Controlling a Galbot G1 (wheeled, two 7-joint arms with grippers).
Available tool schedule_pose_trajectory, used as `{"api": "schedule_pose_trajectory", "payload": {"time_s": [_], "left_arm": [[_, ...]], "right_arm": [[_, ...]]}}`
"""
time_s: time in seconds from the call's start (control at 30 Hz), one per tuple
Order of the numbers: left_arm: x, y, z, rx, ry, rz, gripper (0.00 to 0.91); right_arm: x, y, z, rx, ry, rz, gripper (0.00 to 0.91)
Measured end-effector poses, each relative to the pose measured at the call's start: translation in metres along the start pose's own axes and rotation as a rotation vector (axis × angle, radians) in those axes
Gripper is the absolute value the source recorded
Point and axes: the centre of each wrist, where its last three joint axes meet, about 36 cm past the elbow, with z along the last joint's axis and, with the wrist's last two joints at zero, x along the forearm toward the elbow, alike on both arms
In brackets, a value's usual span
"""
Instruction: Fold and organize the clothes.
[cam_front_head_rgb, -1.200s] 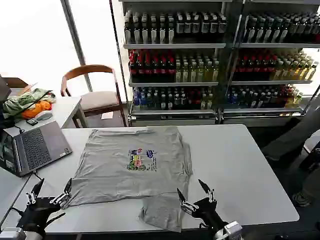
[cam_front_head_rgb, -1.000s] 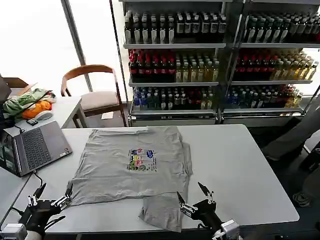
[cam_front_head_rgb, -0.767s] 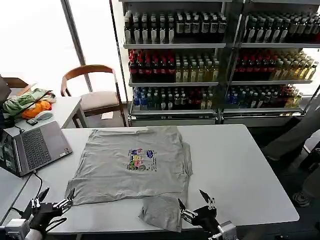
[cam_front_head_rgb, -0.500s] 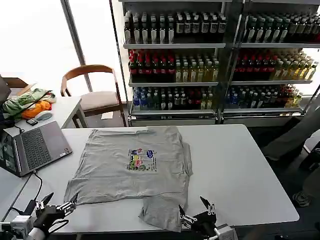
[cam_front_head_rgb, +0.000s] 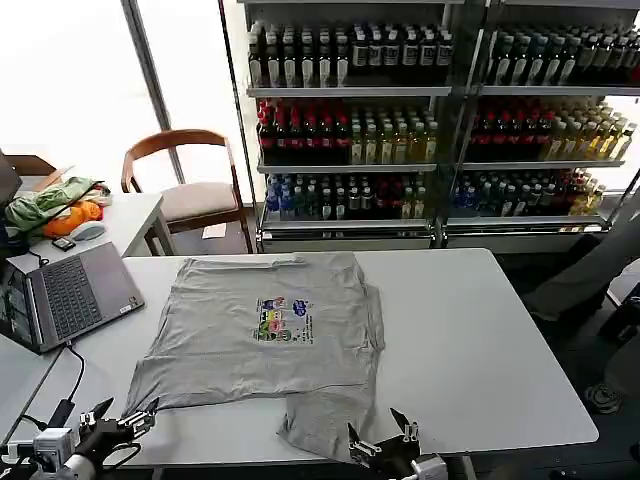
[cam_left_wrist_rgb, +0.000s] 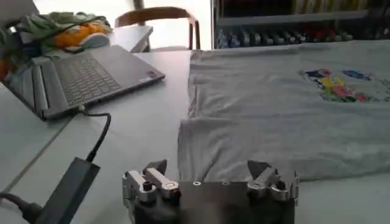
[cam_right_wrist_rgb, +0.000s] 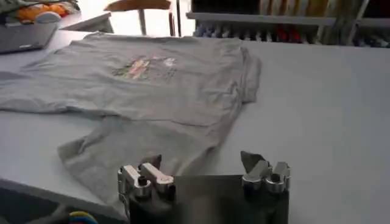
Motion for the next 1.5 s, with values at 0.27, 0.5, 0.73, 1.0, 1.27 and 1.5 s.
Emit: {"api": "schedule_pose_trajectory", "payload": {"time_s": [0.27, 0.5, 0.73, 1.0, 1.27, 1.5], "left_arm": [[-0.010, 0.003, 0.008, 0.033, 0.028, -0.003, 0.907], [-0.015, 0.003, 0.015, 0.070, 0.045, 0.007, 0.645], [-0.019, 0.008, 0.015, 0.098, 0.048, 0.010, 0.000], [-0.021, 0.004, 0.017, 0.118, 0.049, 0.036, 0.000], [-0.021, 0.003, 0.017, 0.135, 0.045, 0.044, 0.000], [-0.016, -0.003, 0.018, 0.153, 0.041, 0.045, 0.000]], "right_arm": [[-0.006, 0.009, 0.004, -0.005, 0.018, -0.018, 0.141], [-0.010, 0.011, 0.007, -0.010, 0.028, -0.025, 0.000], [-0.011, 0.012, 0.009, -0.019, 0.037, -0.032, 0.000], [-0.011, 0.008, 0.010, -0.020, 0.045, -0.039, 0.000], [-0.010, 0.000, 0.009, -0.017, 0.047, -0.041, 0.000], [-0.002, -0.010, 0.007, -0.019, 0.050, -0.055, 0.000]]}}
